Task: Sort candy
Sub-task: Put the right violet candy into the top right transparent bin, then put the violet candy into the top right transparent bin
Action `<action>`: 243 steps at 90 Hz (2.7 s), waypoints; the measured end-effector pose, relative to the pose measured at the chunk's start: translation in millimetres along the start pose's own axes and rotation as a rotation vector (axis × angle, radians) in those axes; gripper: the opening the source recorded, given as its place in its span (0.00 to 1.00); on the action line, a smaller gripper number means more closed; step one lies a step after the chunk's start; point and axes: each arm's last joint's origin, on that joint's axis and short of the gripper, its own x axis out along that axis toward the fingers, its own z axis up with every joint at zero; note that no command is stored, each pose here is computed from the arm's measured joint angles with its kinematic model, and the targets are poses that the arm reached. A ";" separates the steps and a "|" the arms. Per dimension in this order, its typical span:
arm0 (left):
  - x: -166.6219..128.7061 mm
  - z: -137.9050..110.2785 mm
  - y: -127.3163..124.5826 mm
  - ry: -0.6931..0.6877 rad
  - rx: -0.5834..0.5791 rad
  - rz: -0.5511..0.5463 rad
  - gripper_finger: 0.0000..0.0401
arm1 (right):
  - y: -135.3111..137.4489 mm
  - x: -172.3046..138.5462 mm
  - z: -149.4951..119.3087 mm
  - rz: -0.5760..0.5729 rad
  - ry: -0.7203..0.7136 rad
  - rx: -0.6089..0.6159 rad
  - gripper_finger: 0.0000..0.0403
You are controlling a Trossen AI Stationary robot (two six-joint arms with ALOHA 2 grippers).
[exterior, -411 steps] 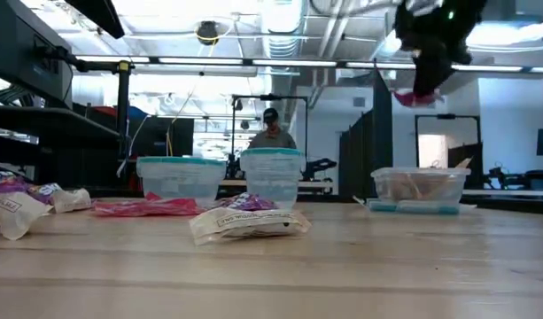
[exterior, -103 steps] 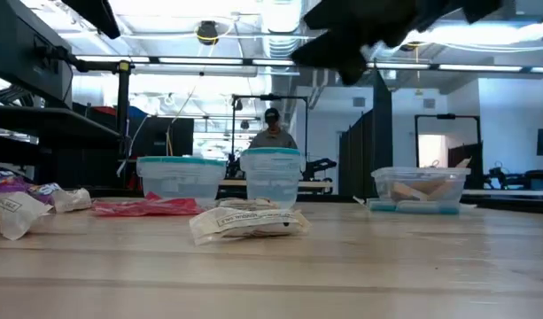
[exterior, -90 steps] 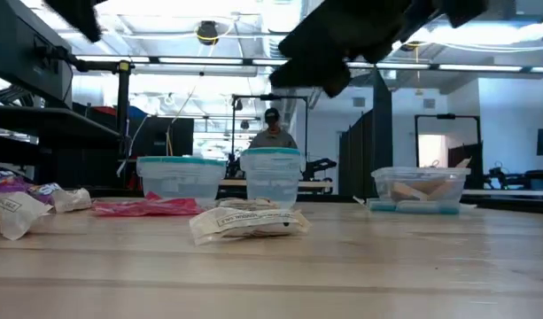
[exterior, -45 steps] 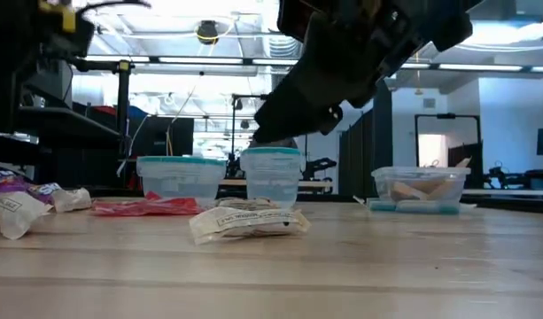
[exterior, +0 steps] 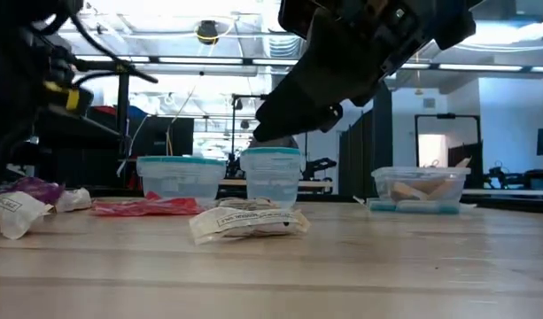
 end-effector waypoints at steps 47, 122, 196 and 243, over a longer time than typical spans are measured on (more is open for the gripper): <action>-21.2 18.0 -23.8 -0.123 0.125 -0.100 0.35 | -1.8 0.0 -0.6 -0.006 0.010 -0.003 0.43; 22.9 44.3 -28.9 -0.176 0.086 -0.061 0.21 | -2.4 -0.2 -3.1 -0.012 0.036 -0.007 0.43; -101.4 95.4 -92.2 -0.691 0.482 -0.146 0.00 | -26.2 -11.6 47.3 0.028 -0.424 0.304 0.41; -95.6 101.2 -78.3 -0.625 0.465 -0.056 0.23 | -54.9 -69.1 44.0 -0.370 -0.094 0.104 0.01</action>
